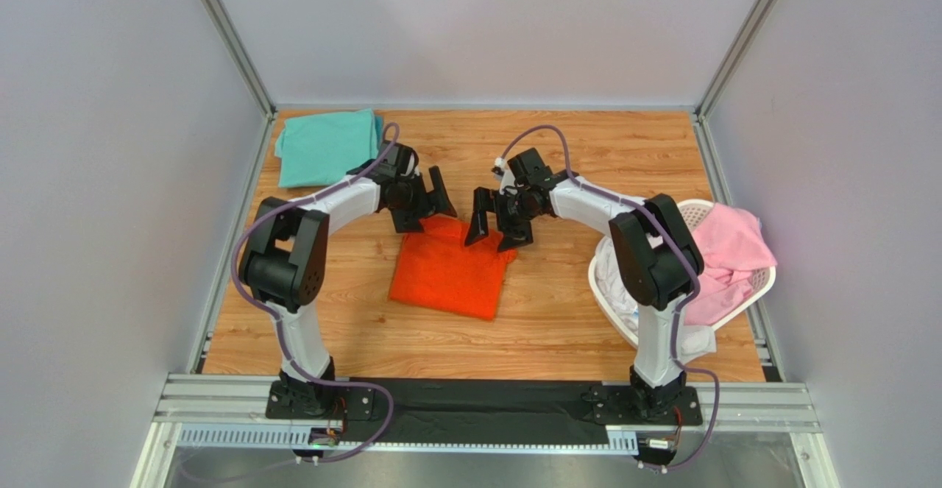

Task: Fold and stack the t-shirts
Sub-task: Fold the tshirt

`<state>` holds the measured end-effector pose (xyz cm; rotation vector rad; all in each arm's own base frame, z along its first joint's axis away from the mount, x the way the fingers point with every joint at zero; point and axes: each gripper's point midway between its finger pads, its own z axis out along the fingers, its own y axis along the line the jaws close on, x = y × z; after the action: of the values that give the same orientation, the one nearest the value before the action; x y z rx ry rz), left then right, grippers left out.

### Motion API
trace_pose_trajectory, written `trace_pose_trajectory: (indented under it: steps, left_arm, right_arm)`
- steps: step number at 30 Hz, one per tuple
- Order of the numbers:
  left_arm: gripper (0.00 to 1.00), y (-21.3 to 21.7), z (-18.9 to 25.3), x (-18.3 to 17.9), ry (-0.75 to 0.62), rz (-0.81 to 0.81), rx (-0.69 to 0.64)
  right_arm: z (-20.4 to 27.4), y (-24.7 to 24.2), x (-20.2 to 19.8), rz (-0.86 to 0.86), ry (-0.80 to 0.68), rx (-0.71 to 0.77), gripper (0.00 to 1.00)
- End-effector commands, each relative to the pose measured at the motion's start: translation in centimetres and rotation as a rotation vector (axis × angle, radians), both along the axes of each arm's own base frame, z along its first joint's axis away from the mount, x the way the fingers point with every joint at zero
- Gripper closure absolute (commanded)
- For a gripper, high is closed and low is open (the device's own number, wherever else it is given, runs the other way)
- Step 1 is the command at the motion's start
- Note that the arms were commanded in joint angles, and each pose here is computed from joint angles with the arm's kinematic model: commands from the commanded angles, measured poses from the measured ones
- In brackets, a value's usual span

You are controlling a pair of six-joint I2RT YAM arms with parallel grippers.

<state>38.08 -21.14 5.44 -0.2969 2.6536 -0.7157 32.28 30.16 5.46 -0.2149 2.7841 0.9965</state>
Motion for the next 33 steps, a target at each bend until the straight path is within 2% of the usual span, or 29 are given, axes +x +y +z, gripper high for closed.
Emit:
trace_pose_trajectory:
  steps: [1, 5, 8, 12, 17, 20, 22, 23, 24, 26, 29, 33]
  left_arm:
    - [0.00, -0.6, 0.4, 0.8, -0.023, -0.033, -0.015]
    - [0.00, 0.4, -0.5, 0.1, -0.004, -0.004, 0.030]
    - [0.00, 1.0, -0.1, -0.5, -0.013, 0.016, 0.048]
    - [0.00, 1.1, 3.8, -0.1, -0.106, 0.012, 0.029]
    - [0.00, 1.7, 8.4, -0.8, -0.197, 0.010, 0.032]
    - [0.00, 3.0, 11.9, -2.9, -0.286, 0.036, 0.030]
    - [0.00, 3.7, 12.7, -4.2, -0.306, 0.051, 0.038]
    - [0.00, 4.5, 13.4, -5.4, -0.323, 0.071, 0.045]
    - [0.00, 5.1, 13.6, -6.0, -0.328, 0.085, 0.053]
    - [0.00, 6.3, 14.0, -7.6, -0.351, 0.116, 0.069]
    - [0.00, 7.7, 13.3, -9.0, -0.380, 0.157, 0.088]
    - [0.00, 8.4, 11.8, -10.7, -0.352, 0.169, 0.099]
  right_arm:
    - [-1.3, -0.5, 2.1, -0.022, -0.047, -0.034, 0.00]
    - [-3.9, -2.0, 2.6, -0.052, -0.022, -0.091, 0.00]
    - [-3.8, -1.9, 2.7, -0.035, -0.034, -0.086, 0.00]
    - [0.1, -1.5, 3.5, -0.006, -0.110, -0.060, 0.00]
    - [9.3, -1.3, 4.6, 0.004, -0.300, -0.027, 0.00]
    - [13.0, -2.7, 3.7, -0.039, -0.382, -0.048, 0.00]
    - [14.0, -3.6, 2.9, -0.070, -0.399, -0.045, 0.00]
    - [16.0, -4.2, 2.1, -0.091, -0.447, -0.027, 0.00]
    - [14.8, -4.8, 1.1, -0.098, -0.430, -0.040, 0.00]
    - [16.4, -5.9, -0.2, -0.145, -0.478, -0.014, 0.00]
    - [15.5, -7.1, -1.7, -0.223, -0.469, -0.001, 0.00]
    - [17.0, -8.7, -3.3, -0.294, -0.535, 0.037, 0.00]
